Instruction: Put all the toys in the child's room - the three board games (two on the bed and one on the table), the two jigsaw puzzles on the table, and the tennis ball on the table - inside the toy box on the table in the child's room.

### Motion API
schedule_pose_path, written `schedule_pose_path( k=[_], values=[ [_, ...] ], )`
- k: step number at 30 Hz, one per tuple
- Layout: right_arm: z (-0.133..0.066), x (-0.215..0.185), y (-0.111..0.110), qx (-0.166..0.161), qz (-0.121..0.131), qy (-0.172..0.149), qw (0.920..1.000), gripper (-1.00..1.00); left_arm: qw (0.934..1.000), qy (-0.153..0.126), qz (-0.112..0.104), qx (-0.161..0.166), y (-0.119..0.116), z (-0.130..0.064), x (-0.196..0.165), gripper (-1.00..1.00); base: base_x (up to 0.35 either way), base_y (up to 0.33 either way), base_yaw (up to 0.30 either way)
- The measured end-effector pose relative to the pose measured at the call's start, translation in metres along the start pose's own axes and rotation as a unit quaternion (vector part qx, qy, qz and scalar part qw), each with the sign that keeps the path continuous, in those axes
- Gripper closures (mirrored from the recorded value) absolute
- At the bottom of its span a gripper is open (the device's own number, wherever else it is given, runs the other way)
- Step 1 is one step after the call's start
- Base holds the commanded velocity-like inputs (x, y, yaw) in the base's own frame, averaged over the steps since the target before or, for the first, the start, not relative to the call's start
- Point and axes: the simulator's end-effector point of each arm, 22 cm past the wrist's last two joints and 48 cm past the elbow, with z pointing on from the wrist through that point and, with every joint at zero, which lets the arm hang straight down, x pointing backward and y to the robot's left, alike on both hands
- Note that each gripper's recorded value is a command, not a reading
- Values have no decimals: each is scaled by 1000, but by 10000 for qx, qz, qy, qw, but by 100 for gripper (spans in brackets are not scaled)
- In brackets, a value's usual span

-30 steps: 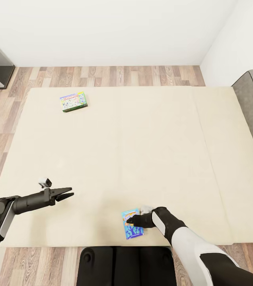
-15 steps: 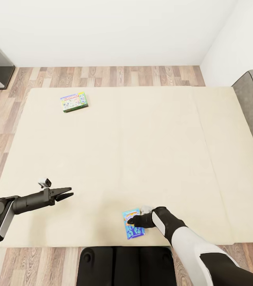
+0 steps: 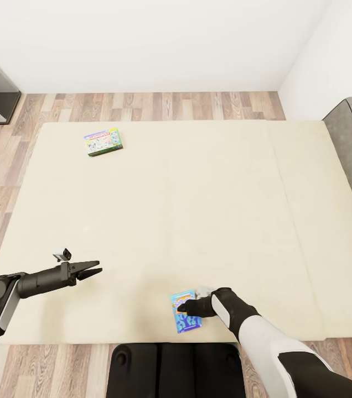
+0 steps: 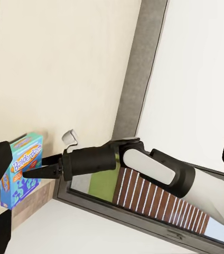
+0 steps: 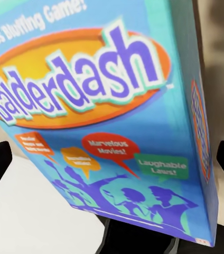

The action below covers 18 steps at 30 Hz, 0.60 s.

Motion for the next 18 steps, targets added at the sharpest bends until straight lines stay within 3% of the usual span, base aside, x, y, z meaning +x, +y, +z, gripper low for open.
schedule_pose_path(
  k=[18],
  values=[
    [-1, 0, -2, 9, 8, 0, 10000, -100, 10000, 0, -1, -1, 0, 0, 0, -100, 0, 4, 0]
  ],
)
